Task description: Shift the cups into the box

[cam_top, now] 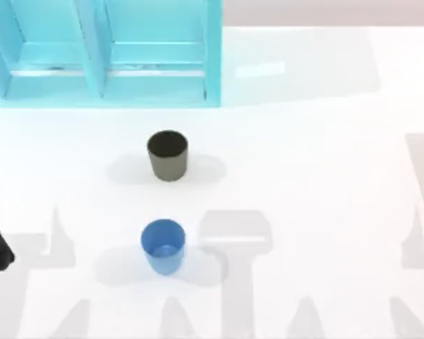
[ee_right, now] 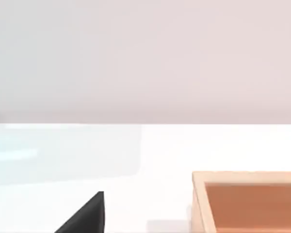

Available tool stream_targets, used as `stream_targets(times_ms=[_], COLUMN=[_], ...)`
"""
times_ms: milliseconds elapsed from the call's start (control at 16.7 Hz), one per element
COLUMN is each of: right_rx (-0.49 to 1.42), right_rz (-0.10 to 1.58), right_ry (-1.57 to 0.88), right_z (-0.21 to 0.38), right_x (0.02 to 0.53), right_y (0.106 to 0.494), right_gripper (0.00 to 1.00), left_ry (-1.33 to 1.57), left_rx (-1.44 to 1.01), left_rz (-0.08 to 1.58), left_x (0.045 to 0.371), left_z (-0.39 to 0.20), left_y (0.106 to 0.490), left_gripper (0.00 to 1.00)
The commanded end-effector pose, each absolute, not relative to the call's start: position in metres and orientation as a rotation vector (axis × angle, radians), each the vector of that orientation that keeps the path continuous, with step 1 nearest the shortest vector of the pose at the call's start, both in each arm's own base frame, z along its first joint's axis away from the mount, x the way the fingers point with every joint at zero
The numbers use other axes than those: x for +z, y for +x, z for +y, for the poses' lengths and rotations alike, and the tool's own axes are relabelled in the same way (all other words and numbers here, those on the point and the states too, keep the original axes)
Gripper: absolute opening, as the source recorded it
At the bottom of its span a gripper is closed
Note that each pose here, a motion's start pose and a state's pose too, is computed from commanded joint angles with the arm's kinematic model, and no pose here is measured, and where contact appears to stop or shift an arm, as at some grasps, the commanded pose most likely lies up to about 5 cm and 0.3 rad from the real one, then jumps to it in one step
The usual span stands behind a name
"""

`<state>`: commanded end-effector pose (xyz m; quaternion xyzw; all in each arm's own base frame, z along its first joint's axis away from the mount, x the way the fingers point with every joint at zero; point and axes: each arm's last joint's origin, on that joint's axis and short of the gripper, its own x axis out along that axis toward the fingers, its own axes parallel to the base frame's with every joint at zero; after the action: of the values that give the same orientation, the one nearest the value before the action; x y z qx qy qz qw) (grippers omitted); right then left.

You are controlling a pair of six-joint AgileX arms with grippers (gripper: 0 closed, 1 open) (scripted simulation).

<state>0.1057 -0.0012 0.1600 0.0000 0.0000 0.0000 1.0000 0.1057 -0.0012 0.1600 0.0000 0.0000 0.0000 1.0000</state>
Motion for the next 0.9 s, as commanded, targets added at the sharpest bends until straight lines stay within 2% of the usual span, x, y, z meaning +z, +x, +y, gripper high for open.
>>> stream_targets(times_ms=[180, 360, 660, 900], right_rx=[0.003, 0.029, 0.096, 0.135], right_rz=[0.011, 0.111, 0.423, 0.675], right_ry=[0.001, 0.015, 0.051, 0.074], right_z=[-0.001, 0.002, 0.015, 0.039], right_x=[0.16, 0.164, 0.194, 0.238], right_y=[0.106, 0.109, 0.125, 0.162], right_gripper=[1.0, 1.0, 1.0, 1.0], left_ry=[0.0, 0.0, 0.0, 0.0], left_rx=[0.0, 0.0, 0.0, 0.0], left_rz=[0.0, 0.0, 0.0, 0.0], left_x=[0.16, 0.16, 0.16, 0.16], left_z=[-0.001, -0.001, -0.001, -0.001], left_y=[0.106, 0.106, 0.106, 0.106], left_gripper=[1.0, 1.0, 1.0, 1.0])
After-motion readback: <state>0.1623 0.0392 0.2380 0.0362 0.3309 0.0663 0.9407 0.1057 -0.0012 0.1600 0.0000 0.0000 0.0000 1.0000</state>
